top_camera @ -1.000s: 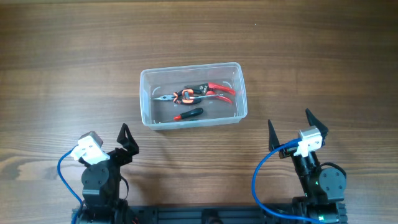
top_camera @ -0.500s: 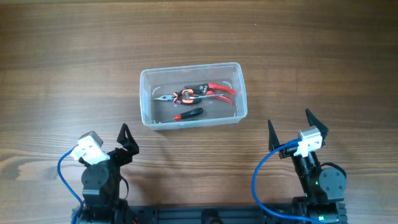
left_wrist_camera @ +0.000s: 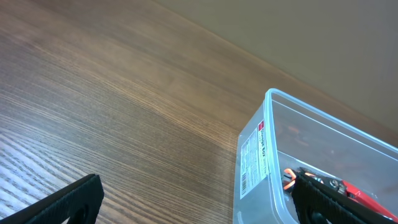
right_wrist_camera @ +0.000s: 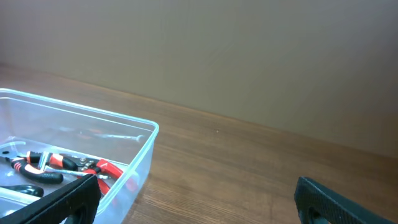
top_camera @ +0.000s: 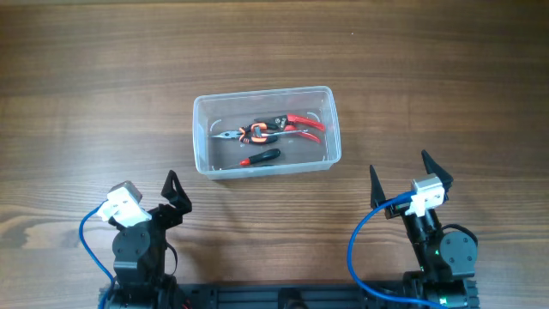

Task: Pack container

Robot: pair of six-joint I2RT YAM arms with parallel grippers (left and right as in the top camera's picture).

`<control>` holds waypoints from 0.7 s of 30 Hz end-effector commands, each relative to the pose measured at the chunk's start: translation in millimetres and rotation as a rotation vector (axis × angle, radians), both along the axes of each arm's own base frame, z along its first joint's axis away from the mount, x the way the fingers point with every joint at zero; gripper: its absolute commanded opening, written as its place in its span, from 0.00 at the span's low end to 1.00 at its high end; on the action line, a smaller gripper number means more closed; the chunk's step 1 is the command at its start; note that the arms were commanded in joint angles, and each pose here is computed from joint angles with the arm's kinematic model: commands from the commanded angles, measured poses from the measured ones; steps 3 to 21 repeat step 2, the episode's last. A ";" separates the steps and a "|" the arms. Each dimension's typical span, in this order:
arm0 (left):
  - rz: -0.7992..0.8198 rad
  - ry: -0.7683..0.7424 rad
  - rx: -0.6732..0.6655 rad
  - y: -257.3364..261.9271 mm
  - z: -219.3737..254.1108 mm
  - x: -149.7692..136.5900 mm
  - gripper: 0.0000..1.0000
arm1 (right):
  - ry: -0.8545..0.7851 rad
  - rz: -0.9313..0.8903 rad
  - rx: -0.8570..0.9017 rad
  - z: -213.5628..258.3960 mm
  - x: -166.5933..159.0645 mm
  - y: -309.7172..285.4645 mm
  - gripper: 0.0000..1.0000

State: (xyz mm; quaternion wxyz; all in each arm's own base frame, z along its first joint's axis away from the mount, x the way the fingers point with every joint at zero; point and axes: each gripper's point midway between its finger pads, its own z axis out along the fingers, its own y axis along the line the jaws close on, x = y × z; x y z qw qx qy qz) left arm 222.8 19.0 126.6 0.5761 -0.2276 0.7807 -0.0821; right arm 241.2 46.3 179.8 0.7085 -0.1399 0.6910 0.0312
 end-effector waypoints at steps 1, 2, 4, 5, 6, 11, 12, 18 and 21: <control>-0.016 -0.008 -0.007 -3.3 0.3 0.5 1.00 | -0.005 0.002 0.000 -0.8 -0.2 0.1 1.00; -0.016 -0.008 -0.007 -3.3 0.3 0.5 1.00 | -0.005 0.002 0.000 -0.8 -0.2 0.1 1.00; -0.016 -0.008 -0.007 -3.3 0.3 0.5 1.00 | -0.005 0.002 0.000 -0.8 -0.2 0.1 1.00; -0.016 -0.008 -0.007 -3.3 0.3 0.5 1.00 | -0.005 0.002 0.000 -0.8 -0.2 0.1 1.00; -0.016 -0.008 -0.007 -3.3 0.3 0.5 1.00 | -0.005 0.002 0.000 -0.8 -0.2 0.1 1.00; -0.016 -0.008 -0.007 -3.3 0.3 0.5 1.00 | -0.005 0.002 0.000 -0.8 -0.2 0.1 1.00; -0.016 -0.008 -0.007 -3.3 0.3 0.5 1.00 | -0.005 0.002 0.000 -0.8 -0.2 0.1 1.00; -0.016 -0.008 -0.007 -3.3 0.3 0.5 1.00 | -0.005 0.002 0.000 -0.8 -0.2 0.1 1.00; -0.016 -0.008 -0.007 -3.3 0.3 0.5 1.00 | -0.005 0.002 0.000 -0.8 -0.2 0.1 1.00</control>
